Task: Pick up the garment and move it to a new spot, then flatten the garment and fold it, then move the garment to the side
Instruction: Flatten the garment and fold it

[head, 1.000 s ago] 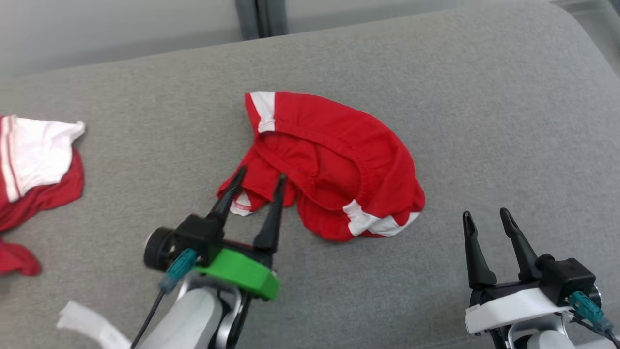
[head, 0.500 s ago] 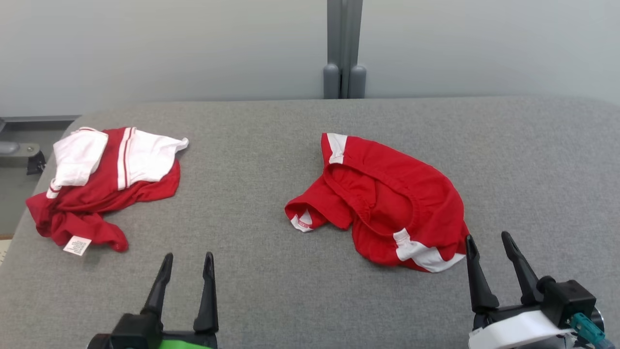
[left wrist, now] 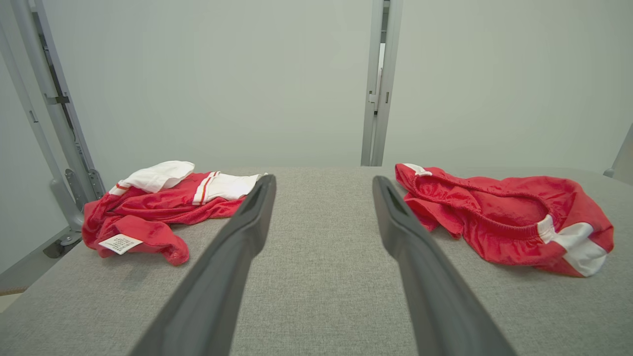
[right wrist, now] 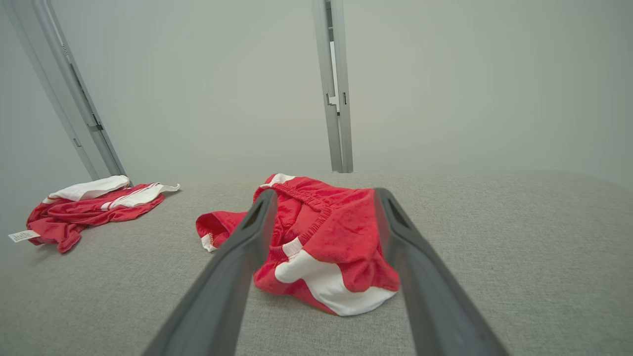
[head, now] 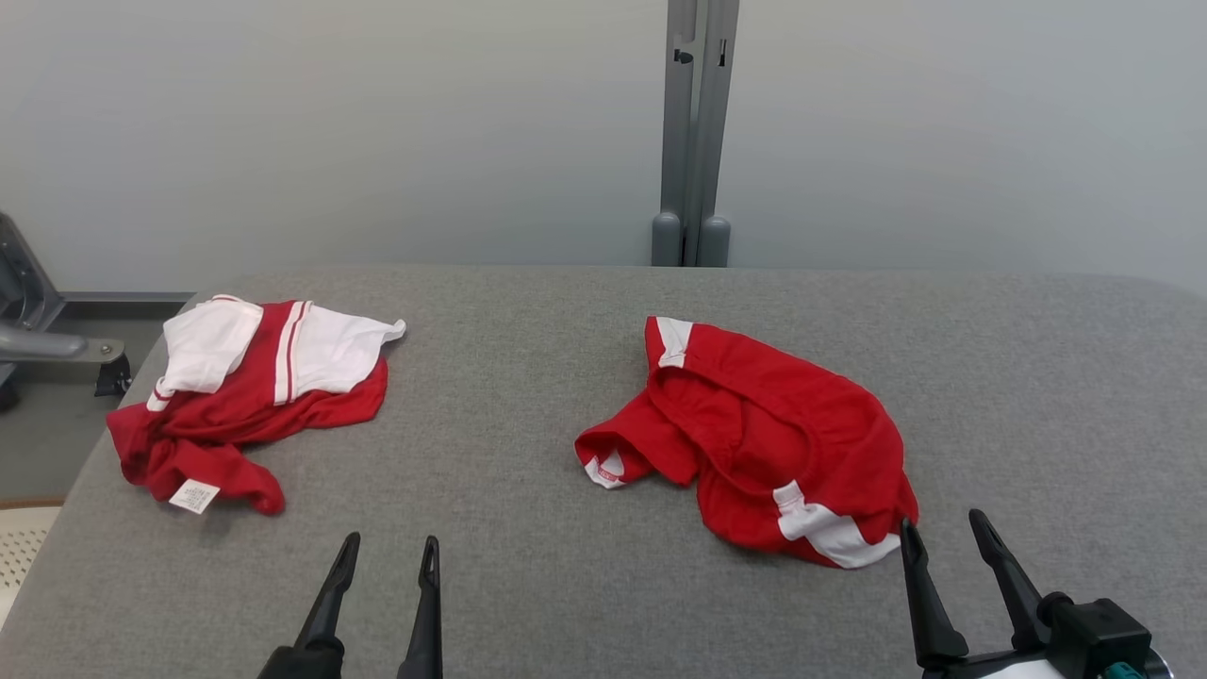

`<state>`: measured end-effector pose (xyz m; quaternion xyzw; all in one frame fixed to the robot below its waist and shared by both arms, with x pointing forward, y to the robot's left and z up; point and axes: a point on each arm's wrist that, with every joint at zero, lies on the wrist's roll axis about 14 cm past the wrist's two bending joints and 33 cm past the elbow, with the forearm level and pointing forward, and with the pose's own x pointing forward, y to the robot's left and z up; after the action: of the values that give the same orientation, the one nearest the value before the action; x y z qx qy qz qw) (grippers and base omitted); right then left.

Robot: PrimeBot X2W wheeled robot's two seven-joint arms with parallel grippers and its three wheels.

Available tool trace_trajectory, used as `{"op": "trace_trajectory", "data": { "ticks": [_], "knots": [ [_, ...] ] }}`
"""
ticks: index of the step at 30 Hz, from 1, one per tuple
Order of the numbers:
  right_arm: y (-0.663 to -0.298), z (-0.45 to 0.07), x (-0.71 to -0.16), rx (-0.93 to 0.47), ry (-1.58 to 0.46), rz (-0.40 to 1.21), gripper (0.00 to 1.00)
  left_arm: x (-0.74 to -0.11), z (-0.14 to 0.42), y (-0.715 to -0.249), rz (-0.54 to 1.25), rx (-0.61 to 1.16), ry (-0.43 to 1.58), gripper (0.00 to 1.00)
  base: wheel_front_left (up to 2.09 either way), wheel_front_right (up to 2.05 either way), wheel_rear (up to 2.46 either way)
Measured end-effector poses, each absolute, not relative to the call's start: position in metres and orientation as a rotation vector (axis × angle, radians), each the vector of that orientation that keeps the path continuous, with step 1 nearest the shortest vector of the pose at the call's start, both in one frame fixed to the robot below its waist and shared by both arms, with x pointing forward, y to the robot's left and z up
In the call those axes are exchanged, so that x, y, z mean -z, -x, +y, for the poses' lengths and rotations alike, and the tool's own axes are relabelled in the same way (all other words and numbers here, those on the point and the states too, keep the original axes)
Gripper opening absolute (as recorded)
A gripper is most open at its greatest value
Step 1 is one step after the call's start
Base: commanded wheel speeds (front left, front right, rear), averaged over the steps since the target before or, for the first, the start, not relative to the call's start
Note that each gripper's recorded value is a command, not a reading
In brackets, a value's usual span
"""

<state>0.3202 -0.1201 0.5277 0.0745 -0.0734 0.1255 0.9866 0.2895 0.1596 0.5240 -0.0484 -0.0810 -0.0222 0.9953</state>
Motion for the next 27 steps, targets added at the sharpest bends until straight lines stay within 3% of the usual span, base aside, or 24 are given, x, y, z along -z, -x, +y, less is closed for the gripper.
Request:
{"op": "trace_trajectory", "data": {
  "ticks": [27],
  "knots": [
    [-0.32, -0.145, -0.526, -0.171, -0.142, -0.15, 1.0, -0.518, 0.142, -0.304, -0.132, 0.093, 0.104, 1.0, 0.0, 0.0, 0.0]
  ]
}}
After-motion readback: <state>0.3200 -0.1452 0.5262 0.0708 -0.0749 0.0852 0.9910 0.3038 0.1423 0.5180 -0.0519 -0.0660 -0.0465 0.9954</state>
